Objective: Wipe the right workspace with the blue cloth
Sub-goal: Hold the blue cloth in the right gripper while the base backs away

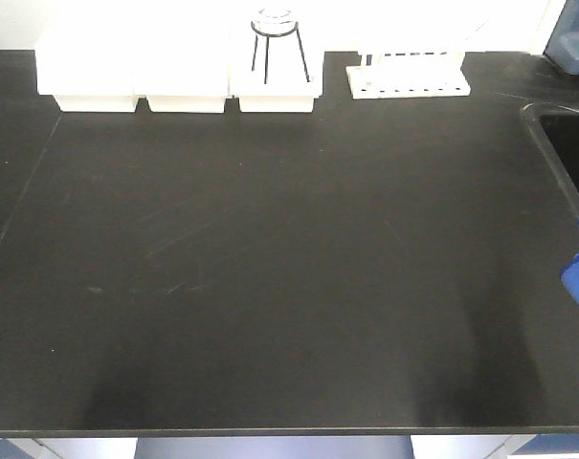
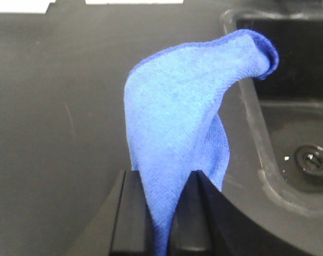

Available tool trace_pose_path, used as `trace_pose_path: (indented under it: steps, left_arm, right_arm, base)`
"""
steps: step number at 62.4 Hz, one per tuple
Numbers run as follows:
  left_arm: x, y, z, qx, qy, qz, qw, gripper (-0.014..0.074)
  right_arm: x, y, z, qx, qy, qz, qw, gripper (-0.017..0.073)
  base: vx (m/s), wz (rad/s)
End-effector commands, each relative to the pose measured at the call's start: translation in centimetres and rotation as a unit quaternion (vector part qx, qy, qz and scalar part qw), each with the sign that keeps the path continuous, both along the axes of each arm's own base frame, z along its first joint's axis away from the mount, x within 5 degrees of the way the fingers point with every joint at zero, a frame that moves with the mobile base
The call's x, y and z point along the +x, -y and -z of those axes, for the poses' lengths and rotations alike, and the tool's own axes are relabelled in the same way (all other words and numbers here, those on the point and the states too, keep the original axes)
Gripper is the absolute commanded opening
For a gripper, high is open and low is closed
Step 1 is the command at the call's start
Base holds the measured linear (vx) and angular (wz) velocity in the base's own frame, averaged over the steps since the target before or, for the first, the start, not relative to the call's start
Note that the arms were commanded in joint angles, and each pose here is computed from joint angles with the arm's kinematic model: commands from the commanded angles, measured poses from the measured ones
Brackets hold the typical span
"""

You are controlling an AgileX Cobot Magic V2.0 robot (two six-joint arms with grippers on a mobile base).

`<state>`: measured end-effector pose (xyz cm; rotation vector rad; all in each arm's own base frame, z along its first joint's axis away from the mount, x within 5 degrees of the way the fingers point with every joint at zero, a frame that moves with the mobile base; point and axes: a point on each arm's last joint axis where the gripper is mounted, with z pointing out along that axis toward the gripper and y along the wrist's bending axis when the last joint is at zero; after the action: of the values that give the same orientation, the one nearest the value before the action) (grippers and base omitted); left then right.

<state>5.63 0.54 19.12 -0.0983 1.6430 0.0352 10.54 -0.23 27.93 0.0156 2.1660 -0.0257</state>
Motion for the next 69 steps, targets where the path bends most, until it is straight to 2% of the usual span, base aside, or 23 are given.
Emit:
trace_pose_path:
  steps: [1, 69]
  left_arm:
    - [0.05, 0.12, 0.22, -0.001, 0.032, 0.007, 0.999, -0.0006]
    - [0.05, 0.12, 0.22, -0.001, 0.032, 0.007, 0.999, -0.0006]
  right_arm:
    - [0.36, 0.02, -1.31, -0.007, 0.043, -0.003, 0.999, -0.0003]
    - [0.3, 0.03, -1.19, -0.007, 0.035, -0.003, 0.999, -0.0003]
  base:
    - [0.0, 0.0]
    - [-0.01, 0.0]
